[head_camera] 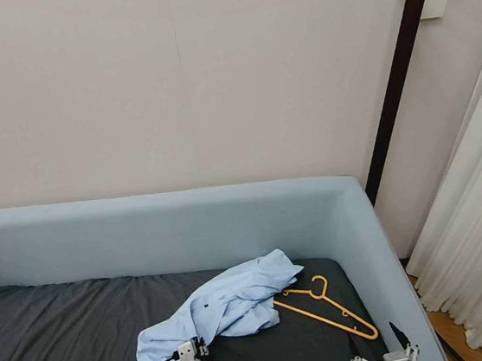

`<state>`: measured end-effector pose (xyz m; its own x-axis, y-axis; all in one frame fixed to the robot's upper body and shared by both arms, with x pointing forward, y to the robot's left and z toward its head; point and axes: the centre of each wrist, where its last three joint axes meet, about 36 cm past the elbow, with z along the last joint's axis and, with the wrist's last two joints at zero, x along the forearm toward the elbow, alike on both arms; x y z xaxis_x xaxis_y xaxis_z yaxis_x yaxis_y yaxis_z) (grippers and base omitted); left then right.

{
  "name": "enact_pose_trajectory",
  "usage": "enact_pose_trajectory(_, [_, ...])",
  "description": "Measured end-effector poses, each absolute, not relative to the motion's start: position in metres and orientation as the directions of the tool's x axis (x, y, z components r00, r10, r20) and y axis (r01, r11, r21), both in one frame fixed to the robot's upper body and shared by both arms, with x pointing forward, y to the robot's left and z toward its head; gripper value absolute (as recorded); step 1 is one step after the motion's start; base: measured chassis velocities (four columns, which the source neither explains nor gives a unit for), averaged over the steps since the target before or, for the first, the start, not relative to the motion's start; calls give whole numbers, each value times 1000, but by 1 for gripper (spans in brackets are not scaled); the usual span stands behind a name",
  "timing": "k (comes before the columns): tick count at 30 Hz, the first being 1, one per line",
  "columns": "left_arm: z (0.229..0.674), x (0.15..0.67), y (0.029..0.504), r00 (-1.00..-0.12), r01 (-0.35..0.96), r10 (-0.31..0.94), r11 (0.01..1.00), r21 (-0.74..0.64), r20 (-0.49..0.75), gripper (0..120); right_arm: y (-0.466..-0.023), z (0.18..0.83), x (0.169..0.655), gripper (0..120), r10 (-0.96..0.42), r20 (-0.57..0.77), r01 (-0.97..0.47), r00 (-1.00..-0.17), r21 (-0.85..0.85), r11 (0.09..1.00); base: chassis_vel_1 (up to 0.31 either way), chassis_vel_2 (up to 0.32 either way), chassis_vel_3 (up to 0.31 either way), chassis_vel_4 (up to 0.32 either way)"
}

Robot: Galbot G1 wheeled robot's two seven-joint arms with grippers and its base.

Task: Pick up the clothes from the sofa and hang them on the clothes hanger.

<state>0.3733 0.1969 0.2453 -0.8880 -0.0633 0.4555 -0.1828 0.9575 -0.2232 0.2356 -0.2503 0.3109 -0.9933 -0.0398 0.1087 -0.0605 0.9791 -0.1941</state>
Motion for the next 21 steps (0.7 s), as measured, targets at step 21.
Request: enact_pose_trajectory(21, [310,362,240,-946,-71,-31,991,-111,323,0,-233,359,302,100,-223,195,-174,-955,243,954,0,0,0,0])
